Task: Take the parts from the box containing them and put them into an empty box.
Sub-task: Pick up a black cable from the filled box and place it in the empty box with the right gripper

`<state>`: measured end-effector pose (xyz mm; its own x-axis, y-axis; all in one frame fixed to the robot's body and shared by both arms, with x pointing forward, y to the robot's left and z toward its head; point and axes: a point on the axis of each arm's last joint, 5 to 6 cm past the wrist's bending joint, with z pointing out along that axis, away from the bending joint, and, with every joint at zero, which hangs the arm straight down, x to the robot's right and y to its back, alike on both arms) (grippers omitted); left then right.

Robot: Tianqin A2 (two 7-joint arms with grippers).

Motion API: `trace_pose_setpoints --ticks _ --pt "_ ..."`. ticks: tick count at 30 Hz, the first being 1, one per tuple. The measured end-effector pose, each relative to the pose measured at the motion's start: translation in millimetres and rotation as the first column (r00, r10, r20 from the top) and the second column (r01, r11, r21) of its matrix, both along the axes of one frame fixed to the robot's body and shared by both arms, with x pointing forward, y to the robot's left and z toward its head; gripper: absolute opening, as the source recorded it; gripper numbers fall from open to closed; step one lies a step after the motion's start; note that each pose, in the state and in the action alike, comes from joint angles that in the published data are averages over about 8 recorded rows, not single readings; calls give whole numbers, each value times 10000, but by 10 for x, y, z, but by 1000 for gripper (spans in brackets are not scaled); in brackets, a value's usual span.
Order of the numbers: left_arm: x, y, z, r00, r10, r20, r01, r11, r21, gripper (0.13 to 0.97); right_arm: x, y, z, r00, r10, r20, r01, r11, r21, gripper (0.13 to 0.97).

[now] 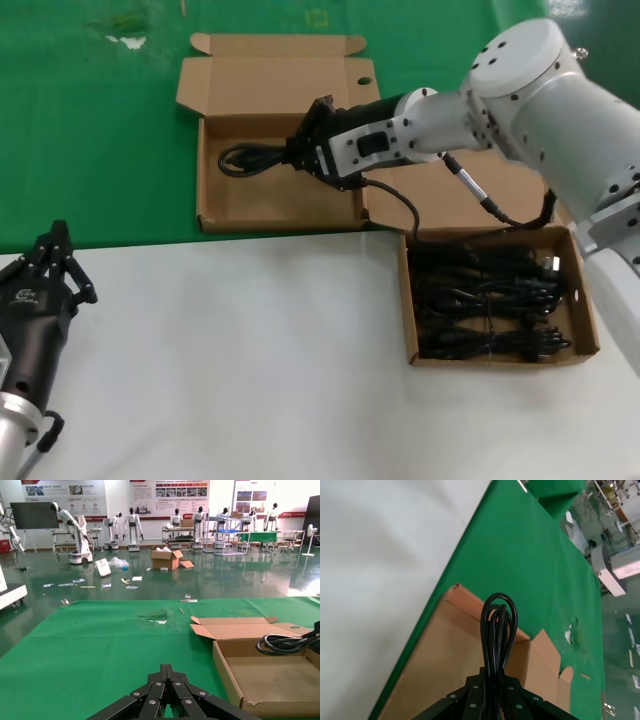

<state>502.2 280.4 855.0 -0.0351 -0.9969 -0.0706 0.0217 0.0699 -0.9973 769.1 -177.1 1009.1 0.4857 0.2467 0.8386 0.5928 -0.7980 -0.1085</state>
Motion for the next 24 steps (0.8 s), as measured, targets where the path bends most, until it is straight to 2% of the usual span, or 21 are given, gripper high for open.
trace_pose_setpoints --ticks 10,24 --pt "0 0 0 10000 0 0 0 10000 0 140 -19 103 -204 9987 -415 293 418 9991 -97 171" --pt "0 0 0 10000 0 0 0 10000 0 140 -76 213 -466 9968 -540 592 558 9980 -286 175"
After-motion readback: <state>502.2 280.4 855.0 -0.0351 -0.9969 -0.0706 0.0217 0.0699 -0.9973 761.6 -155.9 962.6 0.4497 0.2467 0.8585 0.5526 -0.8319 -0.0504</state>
